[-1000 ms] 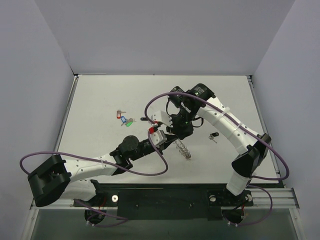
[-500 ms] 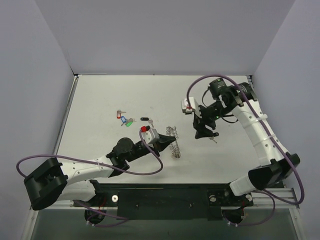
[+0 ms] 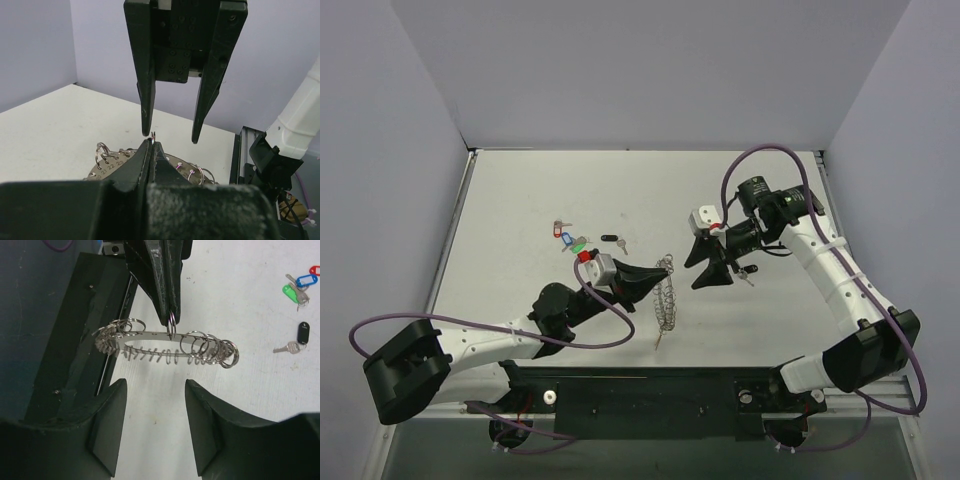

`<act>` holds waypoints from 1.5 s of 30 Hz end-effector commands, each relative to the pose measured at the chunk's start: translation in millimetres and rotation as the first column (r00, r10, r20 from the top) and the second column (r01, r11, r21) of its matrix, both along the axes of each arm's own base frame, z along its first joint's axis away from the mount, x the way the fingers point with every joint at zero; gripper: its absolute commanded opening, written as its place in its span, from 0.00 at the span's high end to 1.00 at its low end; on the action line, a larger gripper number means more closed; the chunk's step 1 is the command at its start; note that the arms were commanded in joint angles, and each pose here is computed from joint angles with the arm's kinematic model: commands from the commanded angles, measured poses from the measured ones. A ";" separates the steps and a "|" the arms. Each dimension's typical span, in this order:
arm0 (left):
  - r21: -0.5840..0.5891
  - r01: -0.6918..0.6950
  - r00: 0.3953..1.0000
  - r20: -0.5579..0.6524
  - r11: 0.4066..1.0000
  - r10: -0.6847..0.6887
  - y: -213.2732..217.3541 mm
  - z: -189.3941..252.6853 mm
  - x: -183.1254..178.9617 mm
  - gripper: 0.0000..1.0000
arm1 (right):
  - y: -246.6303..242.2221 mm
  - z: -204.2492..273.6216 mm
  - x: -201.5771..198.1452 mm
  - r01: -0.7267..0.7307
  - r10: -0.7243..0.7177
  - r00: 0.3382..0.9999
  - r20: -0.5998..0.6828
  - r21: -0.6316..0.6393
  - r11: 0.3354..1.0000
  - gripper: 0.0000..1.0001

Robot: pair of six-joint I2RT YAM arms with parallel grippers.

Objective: Put the keys on the keyring

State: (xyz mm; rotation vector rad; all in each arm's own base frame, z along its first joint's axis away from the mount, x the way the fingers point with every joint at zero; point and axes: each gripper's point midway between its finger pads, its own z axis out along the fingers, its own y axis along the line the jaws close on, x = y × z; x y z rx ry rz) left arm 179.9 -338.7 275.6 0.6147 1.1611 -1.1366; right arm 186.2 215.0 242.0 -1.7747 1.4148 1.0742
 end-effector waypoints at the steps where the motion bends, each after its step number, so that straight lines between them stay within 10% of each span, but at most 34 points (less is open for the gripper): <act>1: -0.156 0.011 0.999 0.050 0.988 -0.003 7.4 42.2 -3.8 1.00 | 18.4 16.4 -13.1 -0.065 0.069 0.997 -0.030 0.110 0.992 0.57; 45: -0.185 0.065 0.998 0.023 0.981 -0.062 -4.7 34.3 -5.6 1.00 | 33.0 11.0 -12.1 -0.089 0.097 0.991 -0.095 0.078 0.993 0.90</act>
